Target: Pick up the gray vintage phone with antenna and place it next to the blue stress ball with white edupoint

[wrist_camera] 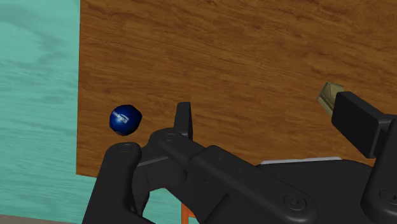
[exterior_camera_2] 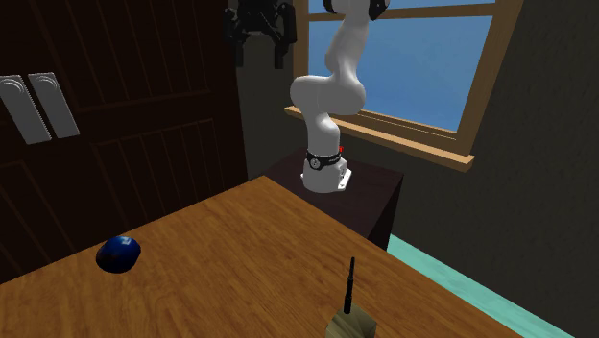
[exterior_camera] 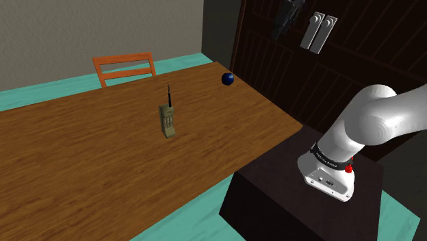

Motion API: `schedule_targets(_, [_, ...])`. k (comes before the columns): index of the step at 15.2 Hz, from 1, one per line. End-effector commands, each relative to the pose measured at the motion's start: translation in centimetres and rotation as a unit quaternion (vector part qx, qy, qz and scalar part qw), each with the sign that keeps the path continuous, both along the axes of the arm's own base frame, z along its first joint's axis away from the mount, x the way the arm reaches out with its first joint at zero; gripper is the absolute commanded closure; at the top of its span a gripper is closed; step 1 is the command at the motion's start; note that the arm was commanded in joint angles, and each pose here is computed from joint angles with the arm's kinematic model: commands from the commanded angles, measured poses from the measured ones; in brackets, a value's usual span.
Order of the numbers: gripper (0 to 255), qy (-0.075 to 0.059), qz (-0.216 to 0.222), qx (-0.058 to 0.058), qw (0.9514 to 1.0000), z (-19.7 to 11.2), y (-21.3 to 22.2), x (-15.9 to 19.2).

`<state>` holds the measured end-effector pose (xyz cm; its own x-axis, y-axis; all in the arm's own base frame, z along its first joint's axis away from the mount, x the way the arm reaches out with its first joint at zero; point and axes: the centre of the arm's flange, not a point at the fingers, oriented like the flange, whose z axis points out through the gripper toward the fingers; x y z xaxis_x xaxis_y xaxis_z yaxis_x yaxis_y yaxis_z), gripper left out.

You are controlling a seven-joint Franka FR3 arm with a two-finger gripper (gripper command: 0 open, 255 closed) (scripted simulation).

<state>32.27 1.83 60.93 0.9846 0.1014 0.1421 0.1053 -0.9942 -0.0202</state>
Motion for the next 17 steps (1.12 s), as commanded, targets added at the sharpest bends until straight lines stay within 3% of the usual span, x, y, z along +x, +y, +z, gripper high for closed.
schedule_targets(1, [0, 0.000, 0.000, 0.000, 1.0000, 0.0, 0.0, 0.0])
schedule_targets(9, [0, 0.038, 0.054, 0.001, 0.9978, -4.7, 6.0, 8.3])
schedule_targets(17, [0, 0.076, 0.107, 0.003, 0.9913, -10.1, 12.8, 15.5])
